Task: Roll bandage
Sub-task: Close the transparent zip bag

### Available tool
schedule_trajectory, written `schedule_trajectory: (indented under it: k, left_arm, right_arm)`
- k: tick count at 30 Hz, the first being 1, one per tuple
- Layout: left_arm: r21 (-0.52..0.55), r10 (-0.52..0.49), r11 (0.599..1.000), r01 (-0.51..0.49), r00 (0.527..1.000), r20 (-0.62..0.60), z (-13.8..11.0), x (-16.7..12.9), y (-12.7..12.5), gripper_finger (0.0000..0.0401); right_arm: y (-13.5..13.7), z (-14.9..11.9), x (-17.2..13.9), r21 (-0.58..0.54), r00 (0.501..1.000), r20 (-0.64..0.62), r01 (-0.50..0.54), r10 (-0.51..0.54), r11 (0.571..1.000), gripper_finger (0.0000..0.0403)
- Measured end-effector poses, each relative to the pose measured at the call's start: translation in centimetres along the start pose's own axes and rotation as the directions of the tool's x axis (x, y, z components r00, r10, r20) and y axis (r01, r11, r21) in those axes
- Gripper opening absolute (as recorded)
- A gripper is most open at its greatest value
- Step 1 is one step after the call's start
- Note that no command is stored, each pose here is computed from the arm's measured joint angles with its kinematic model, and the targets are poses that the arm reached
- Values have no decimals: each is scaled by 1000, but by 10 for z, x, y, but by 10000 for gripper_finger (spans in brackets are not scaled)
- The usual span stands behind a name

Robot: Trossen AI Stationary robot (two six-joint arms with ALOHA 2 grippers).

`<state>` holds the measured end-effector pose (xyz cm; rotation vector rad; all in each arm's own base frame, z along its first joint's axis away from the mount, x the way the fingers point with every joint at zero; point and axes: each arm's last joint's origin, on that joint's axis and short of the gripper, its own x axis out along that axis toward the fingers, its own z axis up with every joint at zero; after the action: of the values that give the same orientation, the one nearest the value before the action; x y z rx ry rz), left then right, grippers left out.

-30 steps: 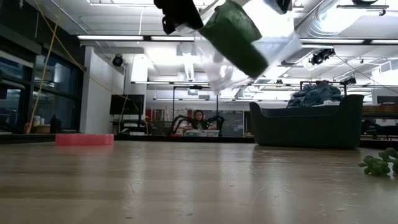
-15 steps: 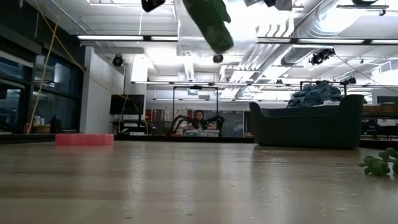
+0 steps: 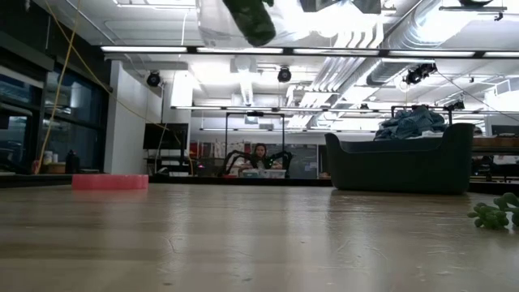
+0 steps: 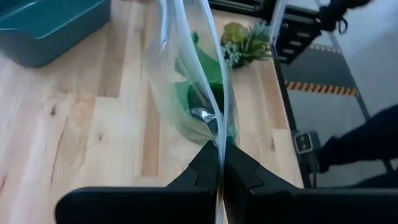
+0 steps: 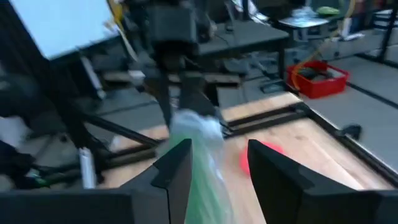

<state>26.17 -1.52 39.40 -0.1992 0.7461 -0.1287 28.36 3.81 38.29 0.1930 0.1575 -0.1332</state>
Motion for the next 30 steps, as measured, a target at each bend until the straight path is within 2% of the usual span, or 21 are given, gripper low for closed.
schedule_trajectory:
  k: [4,7,13,20,30]
  left_arm:
    - [44,-58,997,57,998,7,1,0,-2,0]
    - [49,-75,996,75,997,9,2,0,-2,0]
    - [73,-154,985,154,988,-7,1,0,-7,0]
    - [92,-156,984,156,988,-8,1,1,-8,0]
    - [108,-158,981,160,987,-21,3,11,-7,0]
  right_arm:
    - [1,3,0,70,995,6,-102,102,992,147]
    - [3,2,0,67,986,-12,-166,167,984,147]
    - [0,2,1,56,988,-15,-153,154,987,146]
    - [2,2,0,57,978,-25,-207,209,977,146]
    - [3,-2,6,64,977,-44,-205,208,977,128]
